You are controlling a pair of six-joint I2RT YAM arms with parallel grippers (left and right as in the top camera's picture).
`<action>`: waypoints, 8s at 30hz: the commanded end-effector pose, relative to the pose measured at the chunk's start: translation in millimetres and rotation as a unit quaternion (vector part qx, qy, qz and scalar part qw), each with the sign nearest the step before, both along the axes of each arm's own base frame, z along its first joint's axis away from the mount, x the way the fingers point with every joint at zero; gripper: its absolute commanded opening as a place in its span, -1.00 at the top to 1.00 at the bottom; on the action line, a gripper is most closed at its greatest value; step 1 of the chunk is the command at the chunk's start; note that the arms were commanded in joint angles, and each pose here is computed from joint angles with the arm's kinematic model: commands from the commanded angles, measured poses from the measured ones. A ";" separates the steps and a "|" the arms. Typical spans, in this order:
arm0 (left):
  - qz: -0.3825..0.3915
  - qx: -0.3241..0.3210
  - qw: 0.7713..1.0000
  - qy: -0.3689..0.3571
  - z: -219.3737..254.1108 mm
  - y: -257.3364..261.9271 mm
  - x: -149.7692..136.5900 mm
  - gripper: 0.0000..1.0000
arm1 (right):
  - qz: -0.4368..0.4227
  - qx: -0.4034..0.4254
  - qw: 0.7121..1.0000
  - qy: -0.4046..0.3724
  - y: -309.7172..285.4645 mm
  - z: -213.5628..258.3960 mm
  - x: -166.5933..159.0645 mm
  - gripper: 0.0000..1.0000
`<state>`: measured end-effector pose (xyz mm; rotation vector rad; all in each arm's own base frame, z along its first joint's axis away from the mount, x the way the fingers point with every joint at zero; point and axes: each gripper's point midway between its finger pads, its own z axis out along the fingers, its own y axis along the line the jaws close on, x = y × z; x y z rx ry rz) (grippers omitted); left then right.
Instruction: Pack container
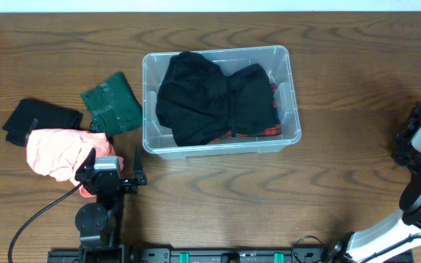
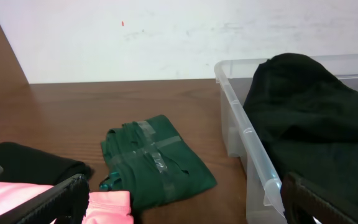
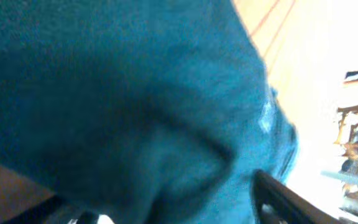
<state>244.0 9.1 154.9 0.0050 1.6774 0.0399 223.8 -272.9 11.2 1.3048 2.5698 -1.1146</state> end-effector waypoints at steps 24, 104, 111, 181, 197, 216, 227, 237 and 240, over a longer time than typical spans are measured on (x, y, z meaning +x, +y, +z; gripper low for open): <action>-0.001 -0.006 1.000 0.019 -15.6 -0.3 0.1 -0.96 | 0.132 0.135 0.968 -0.162 61.0 43.7 91.0 0.94; -0.001 -0.006 1.000 0.018 -15.5 -0.3 0.1 -0.96 | 0.856 0.211 0.428 -0.197 615.1 164.1 93.4 0.98; -0.001 -0.006 1.000 0.018 -15.5 -0.3 0.1 -0.96 | 0.881 0.210 0.385 -0.178 629.2 168.0 66.3 0.48; -0.001 -0.006 1.000 0.018 -15.5 -0.3 0.1 -0.96 | 0.774 0.326 0.519 -0.158 587.6 128.0 116.7 0.27; -0.001 -0.006 1.000 0.019 -15.6 -0.3 0.1 -0.96 | 0.844 0.367 0.378 -0.098 658.7 104.4 61.8 0.83; -0.001 -0.006 1.000 0.019 -15.6 -0.3 0.1 -0.96 | 0.813 0.279 0.490 -0.146 627.0 118.3 126.0 0.50; -0.001 -0.006 1.000 0.019 -15.6 -0.3 0.1 -0.96 | 0.637 0.250 0.698 -0.210 466.4 154.2 194.5 0.67; -0.001 -0.006 1.000 0.018 -15.5 -0.3 0.1 -0.96 | 0.541 0.280 0.778 -0.152 394.5 123.5 177.3 0.72; -0.001 -0.006 1.000 0.018 -15.5 -0.3 0.1 -0.96 | 0.506 0.282 0.804 -0.135 384.7 117.4 165.3 0.74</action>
